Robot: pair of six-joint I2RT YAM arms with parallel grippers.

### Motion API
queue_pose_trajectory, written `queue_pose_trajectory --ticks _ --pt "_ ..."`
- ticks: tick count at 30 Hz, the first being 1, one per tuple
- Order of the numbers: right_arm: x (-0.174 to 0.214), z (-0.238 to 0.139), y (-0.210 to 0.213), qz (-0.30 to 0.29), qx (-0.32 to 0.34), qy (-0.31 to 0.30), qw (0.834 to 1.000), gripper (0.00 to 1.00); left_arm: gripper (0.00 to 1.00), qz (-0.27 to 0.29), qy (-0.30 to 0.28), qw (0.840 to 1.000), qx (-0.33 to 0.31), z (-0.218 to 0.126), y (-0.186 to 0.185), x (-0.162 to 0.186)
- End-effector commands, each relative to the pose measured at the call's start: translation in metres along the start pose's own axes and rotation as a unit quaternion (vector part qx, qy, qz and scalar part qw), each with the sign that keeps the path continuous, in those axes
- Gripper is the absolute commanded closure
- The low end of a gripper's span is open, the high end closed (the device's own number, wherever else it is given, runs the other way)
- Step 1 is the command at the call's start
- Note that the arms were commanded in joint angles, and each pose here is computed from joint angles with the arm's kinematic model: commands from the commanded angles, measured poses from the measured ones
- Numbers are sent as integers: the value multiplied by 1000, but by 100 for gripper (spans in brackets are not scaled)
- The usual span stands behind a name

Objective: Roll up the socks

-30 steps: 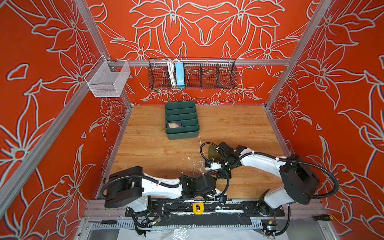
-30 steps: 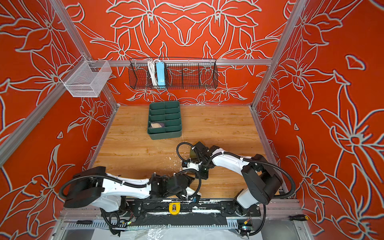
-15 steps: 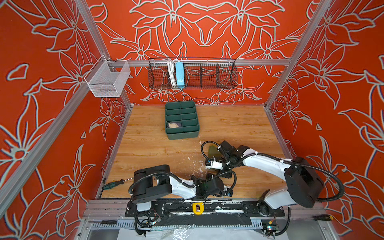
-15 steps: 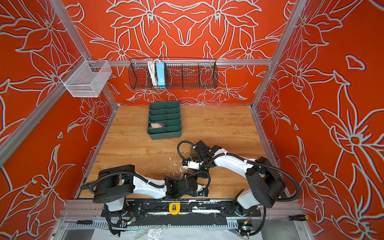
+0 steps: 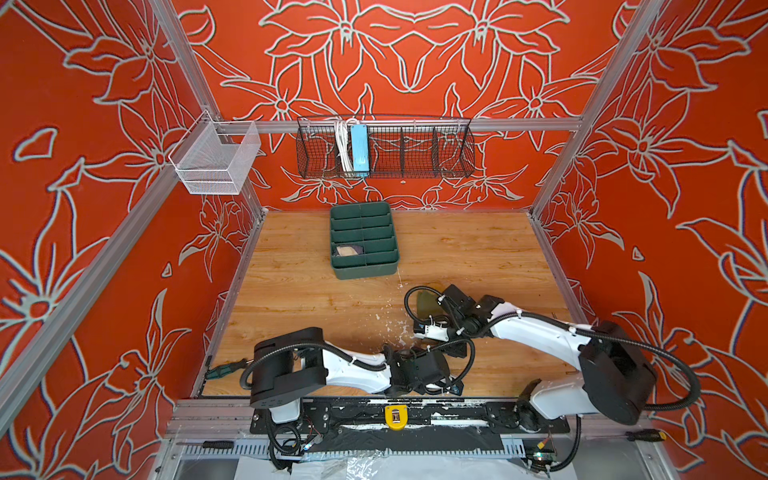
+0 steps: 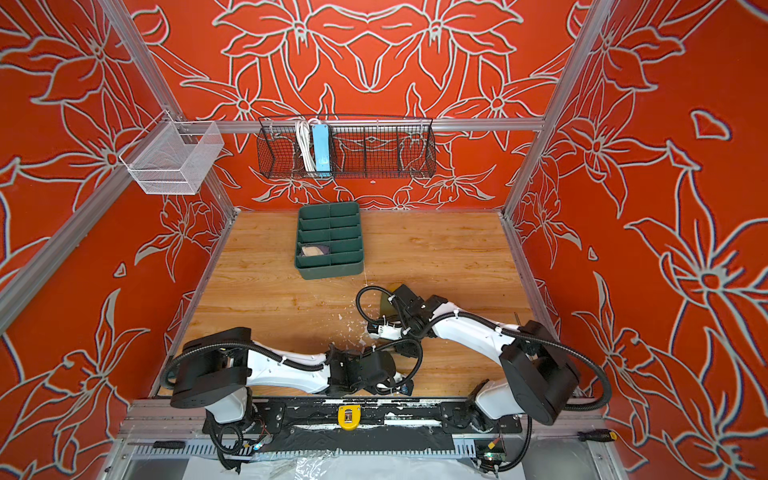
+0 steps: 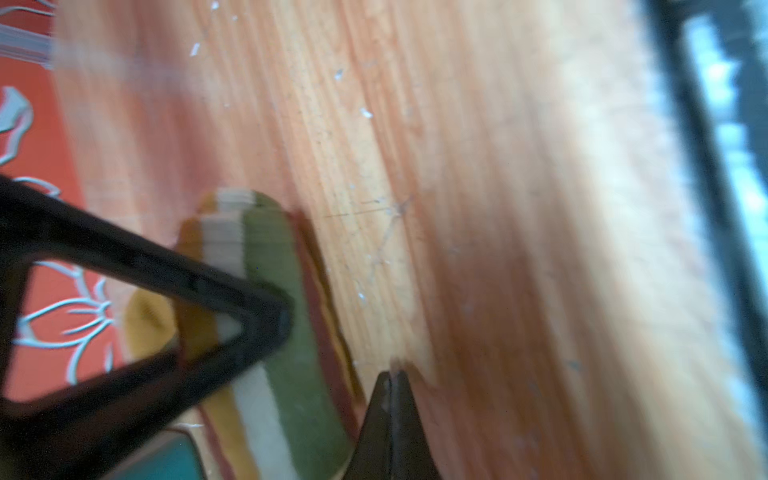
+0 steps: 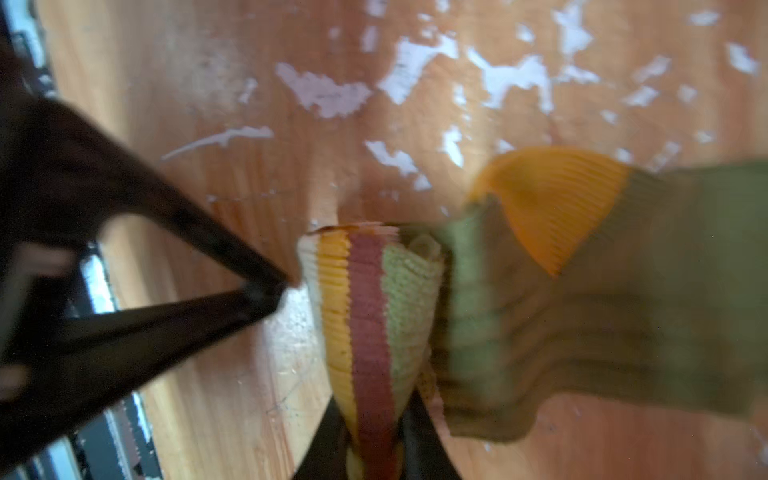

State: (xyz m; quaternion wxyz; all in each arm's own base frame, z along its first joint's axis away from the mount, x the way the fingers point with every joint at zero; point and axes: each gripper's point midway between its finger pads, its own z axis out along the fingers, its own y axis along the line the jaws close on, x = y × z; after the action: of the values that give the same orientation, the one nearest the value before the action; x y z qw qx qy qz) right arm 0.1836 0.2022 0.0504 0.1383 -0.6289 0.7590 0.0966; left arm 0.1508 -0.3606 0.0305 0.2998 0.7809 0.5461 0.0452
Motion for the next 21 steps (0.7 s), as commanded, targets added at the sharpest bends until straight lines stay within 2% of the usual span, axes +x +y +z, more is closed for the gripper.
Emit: queue_pose_trajectory --ticks 1,6,9,12,15,17,21 --pt "4 -13 -24 -23 84 -2 996 65 100 -38 17 990 132 -12 -37 14" --pt "-1 -49 -51 9 172 -50 984 63 100 -89 16 976 197 -9 -43 14" --pt "-7 -59 -45 25 157 -92 983 66 100 -115 26 981 154 -1 -21 20" --pt "-3 -47 -34 27 123 -84 988 71 100 -140 -2 986 85 -9 8 12" --pt "-4 -44 -34 25 120 -86 989 72 88 -160 -49 985 36 -28 28 4" --pt "-9 -49 -38 25 128 -95 987 70 88 -164 -57 985 23 -36 33 4" --pt "-4 -58 -40 13 149 -85 985 61 65 -182 -64 981 -15 -55 44 12"
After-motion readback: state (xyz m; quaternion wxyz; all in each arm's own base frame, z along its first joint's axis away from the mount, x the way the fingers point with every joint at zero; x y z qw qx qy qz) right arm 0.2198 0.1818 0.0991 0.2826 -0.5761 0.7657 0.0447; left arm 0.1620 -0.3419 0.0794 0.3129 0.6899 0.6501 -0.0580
